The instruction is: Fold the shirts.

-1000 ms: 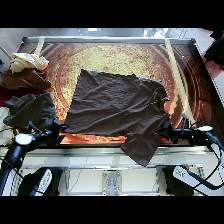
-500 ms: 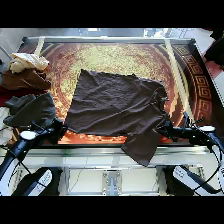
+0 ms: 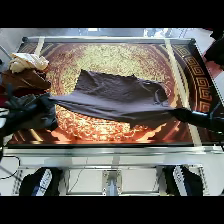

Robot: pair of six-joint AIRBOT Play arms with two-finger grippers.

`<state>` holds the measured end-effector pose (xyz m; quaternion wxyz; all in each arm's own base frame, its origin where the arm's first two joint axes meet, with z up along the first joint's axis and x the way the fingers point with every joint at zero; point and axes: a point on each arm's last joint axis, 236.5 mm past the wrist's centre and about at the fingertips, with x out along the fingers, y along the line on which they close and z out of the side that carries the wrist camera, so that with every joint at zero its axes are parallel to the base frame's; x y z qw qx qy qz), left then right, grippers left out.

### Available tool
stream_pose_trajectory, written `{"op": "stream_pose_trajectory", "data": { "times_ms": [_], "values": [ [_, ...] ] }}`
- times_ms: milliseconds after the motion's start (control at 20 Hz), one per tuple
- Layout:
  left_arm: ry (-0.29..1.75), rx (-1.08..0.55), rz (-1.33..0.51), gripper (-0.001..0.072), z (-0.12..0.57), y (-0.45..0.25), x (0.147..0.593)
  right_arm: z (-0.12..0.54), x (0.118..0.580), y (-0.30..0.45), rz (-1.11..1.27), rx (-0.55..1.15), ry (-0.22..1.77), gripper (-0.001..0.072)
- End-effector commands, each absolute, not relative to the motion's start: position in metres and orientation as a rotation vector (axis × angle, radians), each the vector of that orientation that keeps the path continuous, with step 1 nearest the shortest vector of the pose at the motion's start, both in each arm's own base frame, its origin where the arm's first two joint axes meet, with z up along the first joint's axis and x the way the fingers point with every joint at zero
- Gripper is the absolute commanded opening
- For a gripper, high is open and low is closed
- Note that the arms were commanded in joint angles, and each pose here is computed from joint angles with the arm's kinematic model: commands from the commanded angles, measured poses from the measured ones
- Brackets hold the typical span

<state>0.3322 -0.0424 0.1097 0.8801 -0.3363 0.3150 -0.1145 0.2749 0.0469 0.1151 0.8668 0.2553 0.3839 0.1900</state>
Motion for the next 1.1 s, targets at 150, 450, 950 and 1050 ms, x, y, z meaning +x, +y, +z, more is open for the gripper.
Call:
{"op": "stream_pose_trajectory", "data": {
  "times_ms": [150,450,950,1050],
  "values": [
    [0.087,-0.134,0.062,0.0005,0.38,0.004,0.222,0.393,0.184,0.065,0.149,-0.018,0.107,0.0011],
    [0.009,-0.072,-0.049,0.0004,0.471,0.001,0.252,0.483,0.221,0.042,0.144,-0.083,-0.012,0.0011],
    [0.87,0.03,-0.312,0.0005,0.181,-0.029,0.448,0.157,0.457,0.077,0.576,0.165,0.944,0.0012],
    [0.942,0.09,-0.226,0.0005,0.114,-0.029,0.495,0.087,0.494,0.081,0.513,0.166,1.029,0.0012]
  ]
}}
